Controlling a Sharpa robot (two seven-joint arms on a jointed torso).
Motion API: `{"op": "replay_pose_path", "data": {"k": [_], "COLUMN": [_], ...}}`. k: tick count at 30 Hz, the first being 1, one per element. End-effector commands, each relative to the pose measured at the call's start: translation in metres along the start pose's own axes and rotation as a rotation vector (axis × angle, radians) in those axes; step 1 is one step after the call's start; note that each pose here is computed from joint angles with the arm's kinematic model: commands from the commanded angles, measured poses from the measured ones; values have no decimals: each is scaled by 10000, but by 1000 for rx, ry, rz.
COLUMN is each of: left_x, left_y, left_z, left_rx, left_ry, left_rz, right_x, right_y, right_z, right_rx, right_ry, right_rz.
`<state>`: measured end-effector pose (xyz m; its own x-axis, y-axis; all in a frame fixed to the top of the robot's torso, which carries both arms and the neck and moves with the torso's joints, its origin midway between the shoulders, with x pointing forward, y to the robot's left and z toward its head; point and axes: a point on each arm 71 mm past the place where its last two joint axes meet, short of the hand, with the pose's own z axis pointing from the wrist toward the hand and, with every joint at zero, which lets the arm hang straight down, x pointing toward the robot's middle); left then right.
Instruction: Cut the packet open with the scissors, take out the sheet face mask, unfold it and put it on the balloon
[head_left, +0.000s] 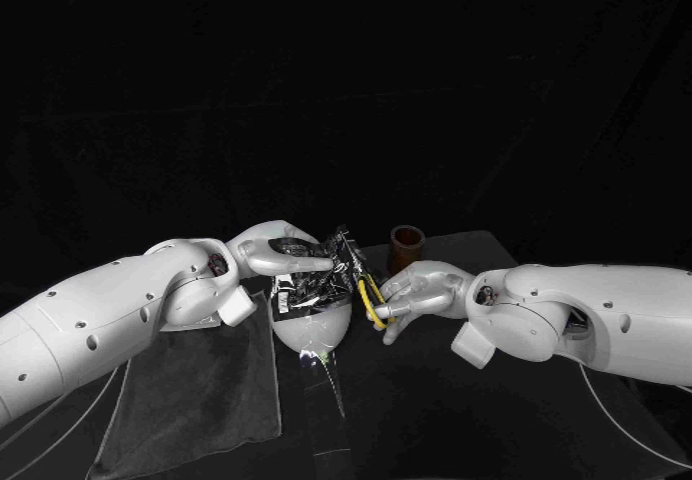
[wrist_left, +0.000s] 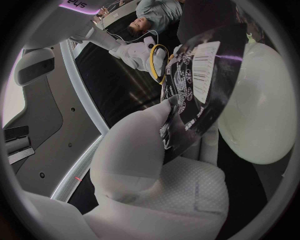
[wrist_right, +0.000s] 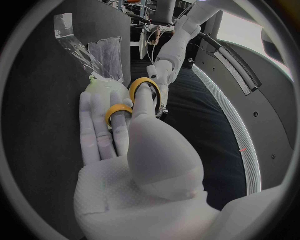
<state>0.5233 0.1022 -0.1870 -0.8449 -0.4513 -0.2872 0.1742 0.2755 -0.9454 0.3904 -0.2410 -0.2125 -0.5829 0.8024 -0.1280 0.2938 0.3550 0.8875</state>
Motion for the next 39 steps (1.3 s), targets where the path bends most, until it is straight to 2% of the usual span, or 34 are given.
{"op": "replay_pose_path", "data": {"k": [1,14,24,26,34,39], "left_x": [50,42,34,30,3,-11], "left_y": [-26,-21,-17,-16,-8,-3], "left_z": [27,20,15,13,-2,-16], "left_rx": [18,18,17,17,20,20], "left_ry": [25,22,18,16,-1,-9], "left_rz": [-10,-11,-12,-13,-33,-42], "right_x": [-19,-82,-52,-58,-146,-171], "right_y": [42,18,17,22,39,44], "right_z": [6,5,2,-6,-67,-85], "right_rx": [-21,-14,-13,-20,-52,-57], "right_ry": [-44,-59,-17,-32,-184,-253], "right_rz": [0,2,7,12,74,93]}}
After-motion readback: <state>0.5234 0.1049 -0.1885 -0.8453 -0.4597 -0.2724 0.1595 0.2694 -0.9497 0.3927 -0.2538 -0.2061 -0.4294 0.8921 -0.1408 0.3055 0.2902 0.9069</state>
